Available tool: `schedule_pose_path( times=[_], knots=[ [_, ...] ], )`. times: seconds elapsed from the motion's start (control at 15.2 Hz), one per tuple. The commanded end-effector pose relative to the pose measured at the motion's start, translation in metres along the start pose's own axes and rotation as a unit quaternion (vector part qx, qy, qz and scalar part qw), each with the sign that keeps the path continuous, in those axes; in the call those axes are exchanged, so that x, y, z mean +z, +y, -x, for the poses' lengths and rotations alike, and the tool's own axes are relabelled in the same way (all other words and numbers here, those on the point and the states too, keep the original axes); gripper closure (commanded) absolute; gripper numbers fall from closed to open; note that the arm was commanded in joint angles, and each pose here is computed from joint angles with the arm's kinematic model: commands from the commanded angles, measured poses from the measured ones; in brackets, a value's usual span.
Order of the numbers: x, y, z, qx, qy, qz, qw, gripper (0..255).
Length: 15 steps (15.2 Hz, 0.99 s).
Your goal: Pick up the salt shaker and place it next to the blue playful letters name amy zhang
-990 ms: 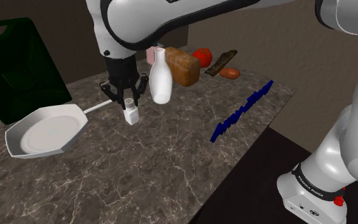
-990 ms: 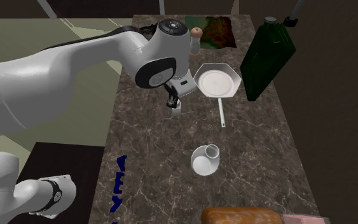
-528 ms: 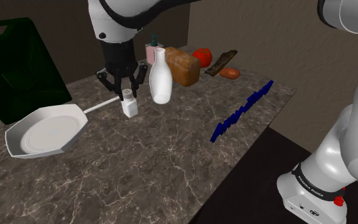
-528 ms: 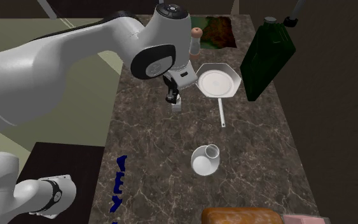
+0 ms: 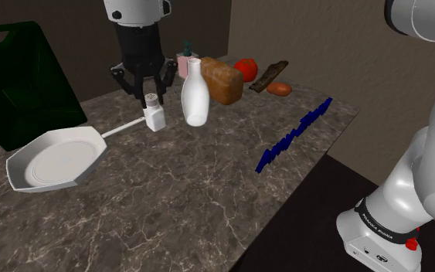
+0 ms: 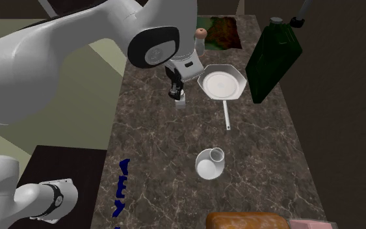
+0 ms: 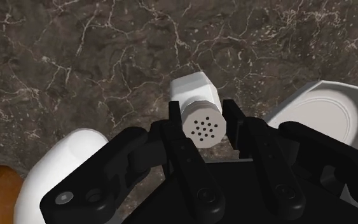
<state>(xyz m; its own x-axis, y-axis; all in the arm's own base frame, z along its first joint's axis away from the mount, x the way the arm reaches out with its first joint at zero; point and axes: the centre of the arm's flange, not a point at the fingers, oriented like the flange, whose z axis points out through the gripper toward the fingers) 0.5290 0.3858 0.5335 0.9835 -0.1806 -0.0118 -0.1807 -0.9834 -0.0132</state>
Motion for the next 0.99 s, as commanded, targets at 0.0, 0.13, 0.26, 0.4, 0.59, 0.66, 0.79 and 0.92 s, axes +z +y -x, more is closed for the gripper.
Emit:
schedule_pose_path(
  times=[0.0, 0.13, 0.26, 0.4, 0.59, 0.66, 0.79, 0.92],
  knots=[
    [-0.006, 0.0, 0.0, 0.0, 0.0, 0.0, 1.0, 255],
    [-0.006, 0.023, 0.013, 0.0, 0.0, 0.0, 1.0, 255],
    [-0.006, 0.046, 0.026, 0.0, 0.0, 0.0, 1.0, 255],
    [-0.006, 0.069, 0.039, 0.0, 0.0, 0.0, 1.0, 255],
    [-0.007, 0.103, 0.059, 0.0, 0.0, 0.0, 1.0, 255],
    [-0.007, 0.115, 0.065, 0.0, 0.0, 0.0, 1.0, 255],
    [-0.007, 0.138, 0.078, 0.0, 0.0, 0.0, 1.0, 255],
    [-0.007, 0.161, 0.091, 0.0, 0.0, 0.0, 1.0, 255]
  ],
)
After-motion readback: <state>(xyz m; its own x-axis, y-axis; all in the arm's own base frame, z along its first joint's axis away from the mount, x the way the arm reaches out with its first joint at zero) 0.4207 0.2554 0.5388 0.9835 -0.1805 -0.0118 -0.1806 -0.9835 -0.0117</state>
